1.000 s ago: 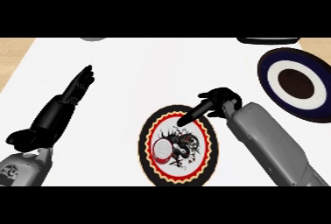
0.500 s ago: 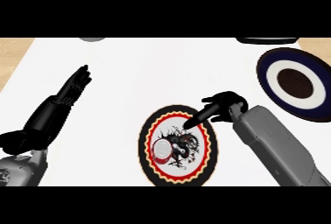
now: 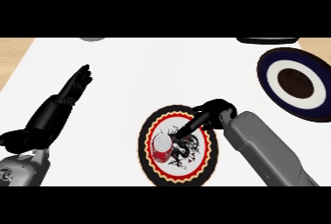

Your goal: Pick the can from the plate and place it in the plate

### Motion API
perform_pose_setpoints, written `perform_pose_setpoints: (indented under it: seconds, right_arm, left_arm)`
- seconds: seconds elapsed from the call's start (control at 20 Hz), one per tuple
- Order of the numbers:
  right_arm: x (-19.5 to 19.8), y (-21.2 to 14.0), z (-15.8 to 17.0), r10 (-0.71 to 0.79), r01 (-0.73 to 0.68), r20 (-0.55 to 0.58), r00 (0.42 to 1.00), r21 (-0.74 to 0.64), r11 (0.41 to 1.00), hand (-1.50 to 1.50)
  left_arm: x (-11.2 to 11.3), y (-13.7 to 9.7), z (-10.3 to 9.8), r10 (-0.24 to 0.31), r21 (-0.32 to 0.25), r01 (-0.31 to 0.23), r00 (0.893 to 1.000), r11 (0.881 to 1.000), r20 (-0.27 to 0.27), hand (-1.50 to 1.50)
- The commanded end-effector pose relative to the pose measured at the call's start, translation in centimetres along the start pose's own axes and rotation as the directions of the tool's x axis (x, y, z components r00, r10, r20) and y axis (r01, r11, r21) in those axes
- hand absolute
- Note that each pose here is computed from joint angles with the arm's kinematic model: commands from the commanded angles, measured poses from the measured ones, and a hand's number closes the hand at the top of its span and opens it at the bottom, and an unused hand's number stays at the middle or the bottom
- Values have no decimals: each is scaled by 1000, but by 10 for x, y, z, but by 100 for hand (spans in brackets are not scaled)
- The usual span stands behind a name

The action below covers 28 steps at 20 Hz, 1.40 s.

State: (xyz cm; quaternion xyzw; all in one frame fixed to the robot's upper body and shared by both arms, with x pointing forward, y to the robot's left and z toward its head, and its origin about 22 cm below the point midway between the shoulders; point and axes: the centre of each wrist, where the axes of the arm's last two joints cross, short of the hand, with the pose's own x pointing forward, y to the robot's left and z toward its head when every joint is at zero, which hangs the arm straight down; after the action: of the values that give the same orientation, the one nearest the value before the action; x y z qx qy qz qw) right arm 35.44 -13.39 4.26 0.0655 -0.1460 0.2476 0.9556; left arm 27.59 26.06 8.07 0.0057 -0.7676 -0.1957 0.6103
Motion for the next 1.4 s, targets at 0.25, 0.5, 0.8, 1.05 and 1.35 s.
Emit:
perform_pose_setpoints:
  seconds: [0.25,0.5,0.8,1.05,1.35]
  right_arm:
    - [-2,44,-26,38,-24,-161,986,89,996,-150]
    - [-7,54,-27,63,-41,-155,986,140,989,-150]
    - [-10,82,-37,103,-70,-172,980,187,980,-150]
    - [-33,79,-54,120,-87,-189,975,175,981,-150]
    - [-13,110,-36,205,-198,-44,978,133,971,150]
  left_arm:
    - [1,-10,5,0,-13,0,1000,1000,17,0]
    - [1,-15,-4,-18,13,18,1000,1000,-11,0]
    - [-7,-2,4,10,-3,-10,1000,1000,-1,0]
    - [-1,7,1,11,-13,-11,1000,1000,-2,0]
    - [-4,-12,14,-5,-8,5,1000,1000,-12,0]
